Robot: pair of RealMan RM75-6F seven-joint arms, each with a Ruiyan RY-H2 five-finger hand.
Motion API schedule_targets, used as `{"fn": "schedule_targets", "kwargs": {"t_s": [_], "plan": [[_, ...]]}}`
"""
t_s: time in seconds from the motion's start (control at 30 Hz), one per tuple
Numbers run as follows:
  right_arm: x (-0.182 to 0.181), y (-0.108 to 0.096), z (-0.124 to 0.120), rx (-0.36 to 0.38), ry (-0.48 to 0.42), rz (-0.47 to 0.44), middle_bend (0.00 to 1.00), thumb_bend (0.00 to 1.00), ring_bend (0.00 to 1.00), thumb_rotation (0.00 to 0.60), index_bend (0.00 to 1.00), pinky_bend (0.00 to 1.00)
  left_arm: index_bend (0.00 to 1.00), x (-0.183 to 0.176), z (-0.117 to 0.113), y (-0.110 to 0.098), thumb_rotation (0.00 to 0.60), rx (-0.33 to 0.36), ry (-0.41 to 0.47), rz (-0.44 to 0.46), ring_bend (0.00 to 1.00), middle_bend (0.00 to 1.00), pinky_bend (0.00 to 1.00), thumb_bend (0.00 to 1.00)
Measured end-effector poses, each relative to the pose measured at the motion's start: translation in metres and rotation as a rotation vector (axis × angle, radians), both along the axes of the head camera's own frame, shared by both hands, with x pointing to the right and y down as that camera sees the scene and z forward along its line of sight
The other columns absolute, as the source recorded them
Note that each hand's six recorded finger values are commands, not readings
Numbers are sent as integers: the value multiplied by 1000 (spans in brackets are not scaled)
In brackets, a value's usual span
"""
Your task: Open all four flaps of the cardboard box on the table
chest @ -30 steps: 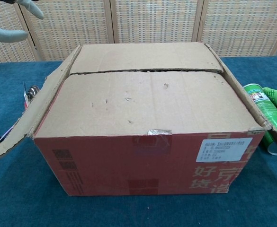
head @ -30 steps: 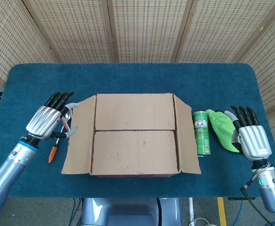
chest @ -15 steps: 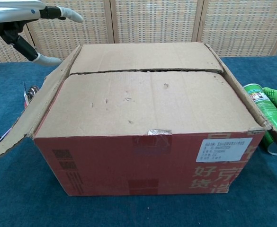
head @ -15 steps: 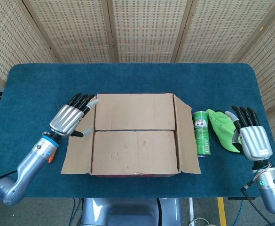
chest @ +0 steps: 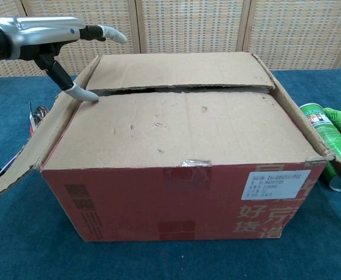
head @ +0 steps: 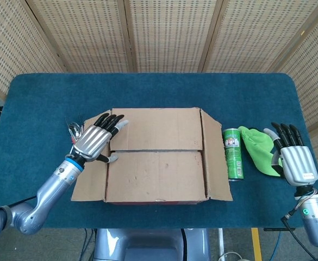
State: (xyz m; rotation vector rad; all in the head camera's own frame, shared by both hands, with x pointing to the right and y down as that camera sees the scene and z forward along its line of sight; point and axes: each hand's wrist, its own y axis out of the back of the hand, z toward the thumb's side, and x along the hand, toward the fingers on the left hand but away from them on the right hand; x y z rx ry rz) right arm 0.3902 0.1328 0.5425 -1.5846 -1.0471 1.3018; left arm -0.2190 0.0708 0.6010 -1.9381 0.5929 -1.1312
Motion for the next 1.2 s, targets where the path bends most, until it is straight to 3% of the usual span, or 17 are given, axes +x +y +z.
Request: {"fn": "schedule_targets", "kwargs": {"t_s": [0.87, 1.2], "plan": [[11, 4, -3, -7, 1, 35, 71, 930, 0, 600, 142, 0, 7, 12, 7, -15, 521, 55, -6, -42, 0, 0, 0, 207], [13, 4, -4, -8, 3, 43, 71, 930, 0, 600, 142, 0, 7, 13, 13, -16, 522, 32, -23, -39, 0, 0, 0, 206]]}}
